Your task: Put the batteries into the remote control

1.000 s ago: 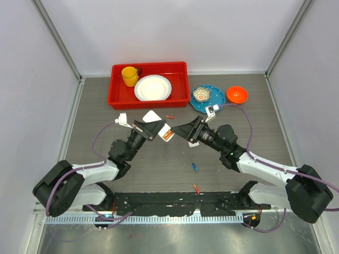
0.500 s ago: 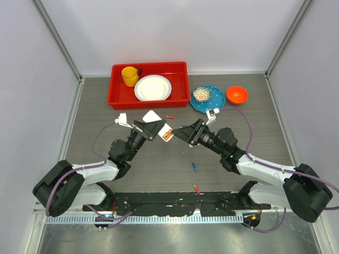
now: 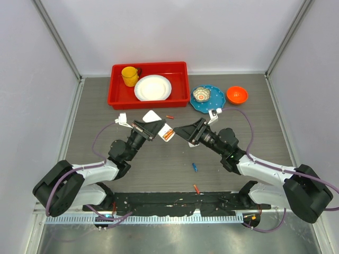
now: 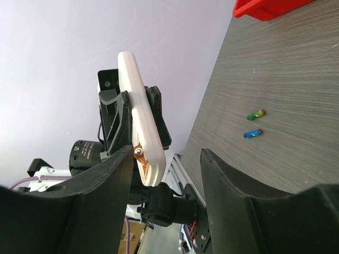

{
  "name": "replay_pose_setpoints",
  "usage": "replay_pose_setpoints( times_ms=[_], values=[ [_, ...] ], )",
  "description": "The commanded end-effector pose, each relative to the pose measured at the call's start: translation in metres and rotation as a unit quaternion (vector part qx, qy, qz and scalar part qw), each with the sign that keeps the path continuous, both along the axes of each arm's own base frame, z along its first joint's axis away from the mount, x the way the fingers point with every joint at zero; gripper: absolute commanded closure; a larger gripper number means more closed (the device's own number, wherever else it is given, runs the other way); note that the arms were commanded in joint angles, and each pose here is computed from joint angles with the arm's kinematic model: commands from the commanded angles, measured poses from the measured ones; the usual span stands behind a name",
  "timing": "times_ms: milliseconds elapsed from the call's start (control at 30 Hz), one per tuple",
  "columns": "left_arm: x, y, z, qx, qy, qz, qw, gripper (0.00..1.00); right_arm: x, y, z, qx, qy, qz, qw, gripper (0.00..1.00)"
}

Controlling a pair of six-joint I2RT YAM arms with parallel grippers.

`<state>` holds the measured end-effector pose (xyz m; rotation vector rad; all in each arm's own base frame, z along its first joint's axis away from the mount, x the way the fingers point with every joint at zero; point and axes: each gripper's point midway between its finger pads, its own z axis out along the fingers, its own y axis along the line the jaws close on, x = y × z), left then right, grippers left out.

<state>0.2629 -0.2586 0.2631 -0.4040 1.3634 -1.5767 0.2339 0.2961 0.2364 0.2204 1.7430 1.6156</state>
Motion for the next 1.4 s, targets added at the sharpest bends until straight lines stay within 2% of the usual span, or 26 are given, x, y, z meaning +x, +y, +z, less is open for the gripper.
replay_pose_setpoints(
  times_ms=[0,600,1167,1367],
  values=[
    [-0.022,0.015,0.076,-0.098,-0.116,-0.005,0.988,1.00,0.003,0.000,0.017,0.023,-0.022,-0.003,1.000,0.42],
    [-0.021,0.013,0.082,-0.103,-0.119,-0.009,0.987,1.00,0.000,0.013,0.007,0.006,-0.012,0.028,1.000,0.43],
    [-0.020,0.017,0.072,-0.095,-0.112,0.002,0.989,1.00,0.009,-0.010,0.020,0.011,-0.016,-0.028,0.999,0.40],
    [-0.020,0.015,0.073,-0.095,-0.112,-0.001,0.989,1.00,0.009,-0.007,0.028,0.016,-0.026,-0.021,0.999,0.40]
  ],
)
